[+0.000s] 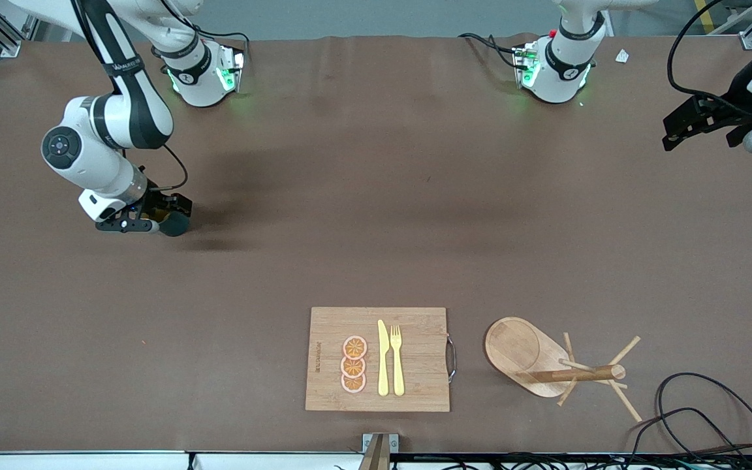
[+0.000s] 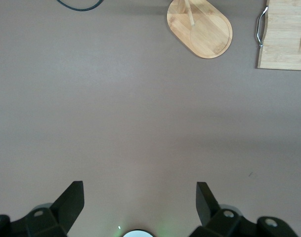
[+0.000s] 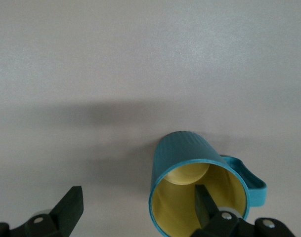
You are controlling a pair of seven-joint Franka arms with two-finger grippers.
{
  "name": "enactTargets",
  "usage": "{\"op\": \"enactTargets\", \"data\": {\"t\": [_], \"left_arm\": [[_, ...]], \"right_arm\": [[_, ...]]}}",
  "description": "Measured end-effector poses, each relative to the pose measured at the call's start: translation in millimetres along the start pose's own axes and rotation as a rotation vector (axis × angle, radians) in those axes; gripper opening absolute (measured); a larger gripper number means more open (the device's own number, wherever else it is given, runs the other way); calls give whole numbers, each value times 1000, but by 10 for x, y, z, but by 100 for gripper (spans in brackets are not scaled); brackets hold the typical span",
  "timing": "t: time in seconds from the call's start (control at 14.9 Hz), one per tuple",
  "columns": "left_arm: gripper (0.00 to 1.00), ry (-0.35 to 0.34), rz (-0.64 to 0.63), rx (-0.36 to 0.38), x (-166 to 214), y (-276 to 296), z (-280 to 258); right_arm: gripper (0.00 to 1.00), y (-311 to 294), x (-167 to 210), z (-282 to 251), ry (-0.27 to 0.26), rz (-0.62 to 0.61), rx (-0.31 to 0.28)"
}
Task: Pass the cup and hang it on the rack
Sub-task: 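Grasp the teal mug rim with the right gripper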
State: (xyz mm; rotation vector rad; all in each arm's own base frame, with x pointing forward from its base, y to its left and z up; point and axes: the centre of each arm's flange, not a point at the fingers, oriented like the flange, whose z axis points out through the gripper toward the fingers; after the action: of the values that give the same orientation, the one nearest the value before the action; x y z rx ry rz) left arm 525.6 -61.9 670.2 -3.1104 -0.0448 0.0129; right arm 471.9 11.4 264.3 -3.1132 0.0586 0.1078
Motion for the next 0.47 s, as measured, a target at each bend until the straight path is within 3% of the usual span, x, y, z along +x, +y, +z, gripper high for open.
{"op": "enactTargets", "data": {"t": [0.2,0.34,0.47], "left_arm": [[100,5,0,-1,9,1,-2],[100,6,0,-1,11,2,0],[100,7,0,-1,13,2,-1]], "right_arm": [[96,3,-12,100,-7,1,1],[81,12,-11,147,-8,3,2],[76,55,-13,187,-1,12,3]]}}
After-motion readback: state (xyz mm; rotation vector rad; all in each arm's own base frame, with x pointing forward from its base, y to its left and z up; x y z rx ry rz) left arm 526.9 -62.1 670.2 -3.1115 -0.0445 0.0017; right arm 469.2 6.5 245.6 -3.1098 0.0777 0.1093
